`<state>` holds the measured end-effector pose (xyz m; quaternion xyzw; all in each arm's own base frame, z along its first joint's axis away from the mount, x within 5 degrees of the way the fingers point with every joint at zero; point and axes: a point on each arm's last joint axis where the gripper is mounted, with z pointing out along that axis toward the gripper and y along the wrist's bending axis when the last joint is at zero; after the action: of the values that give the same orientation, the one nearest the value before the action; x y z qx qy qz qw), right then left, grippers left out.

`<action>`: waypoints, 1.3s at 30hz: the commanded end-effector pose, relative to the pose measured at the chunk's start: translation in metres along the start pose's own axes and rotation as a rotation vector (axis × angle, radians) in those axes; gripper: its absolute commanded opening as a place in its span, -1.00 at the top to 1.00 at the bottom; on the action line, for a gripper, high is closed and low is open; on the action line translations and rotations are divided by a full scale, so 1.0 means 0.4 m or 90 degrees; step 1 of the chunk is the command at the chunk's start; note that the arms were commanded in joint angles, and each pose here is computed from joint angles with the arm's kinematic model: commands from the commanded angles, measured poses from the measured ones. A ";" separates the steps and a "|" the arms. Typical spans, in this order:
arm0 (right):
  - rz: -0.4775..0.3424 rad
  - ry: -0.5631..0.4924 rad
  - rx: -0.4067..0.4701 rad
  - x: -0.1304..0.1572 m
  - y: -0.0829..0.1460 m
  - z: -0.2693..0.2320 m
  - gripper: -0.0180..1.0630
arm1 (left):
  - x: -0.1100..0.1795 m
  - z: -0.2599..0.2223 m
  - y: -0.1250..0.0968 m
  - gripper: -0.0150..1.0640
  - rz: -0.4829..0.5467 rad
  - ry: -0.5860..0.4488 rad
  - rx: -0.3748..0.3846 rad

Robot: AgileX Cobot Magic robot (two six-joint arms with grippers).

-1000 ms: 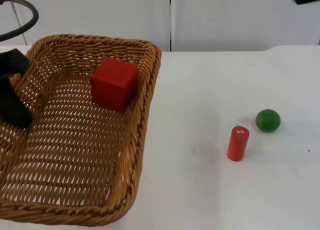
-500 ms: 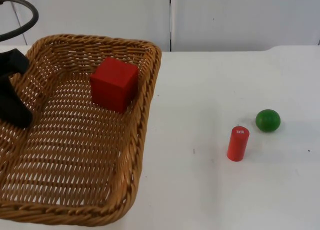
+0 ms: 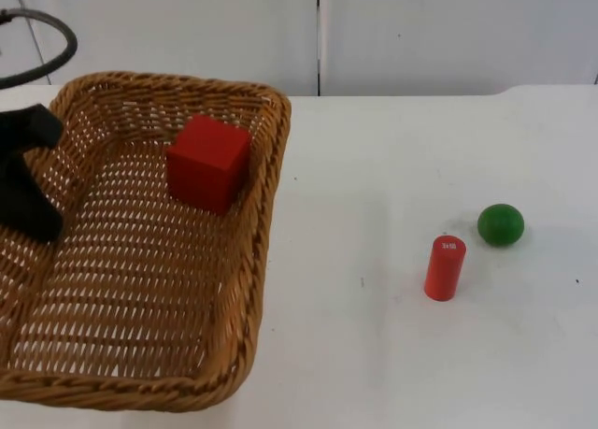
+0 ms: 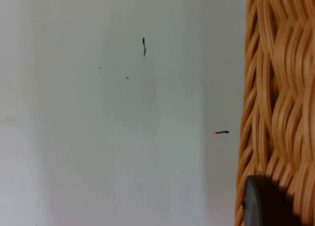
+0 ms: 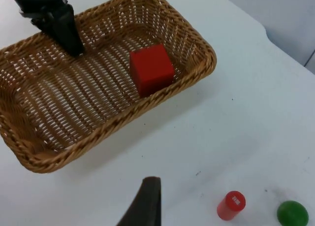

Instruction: Pick up the basket with the left hand and place the object to the left of the red cylinder into the basket with the right hand.

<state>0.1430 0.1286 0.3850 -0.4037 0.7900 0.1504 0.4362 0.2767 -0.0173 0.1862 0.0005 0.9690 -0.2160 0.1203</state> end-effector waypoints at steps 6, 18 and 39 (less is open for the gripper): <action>0.003 -0.011 0.007 -0.002 -0.003 -0.007 -0.61 | -0.045 0.034 0.008 0.98 -0.021 -0.013 0.032; 0.003 -0.018 0.009 -0.004 -0.004 -0.007 -0.61 | -0.106 0.121 0.049 0.98 -0.033 0.000 0.040; -0.001 -0.037 0.016 -0.011 -0.006 -0.007 -0.61 | -0.118 0.248 0.117 0.98 -0.049 0.044 0.024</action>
<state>0.1447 0.1296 0.3877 -0.3986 0.7832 0.1530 0.4520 0.3447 -0.0132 0.0883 -0.0159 0.9706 -0.2292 0.0717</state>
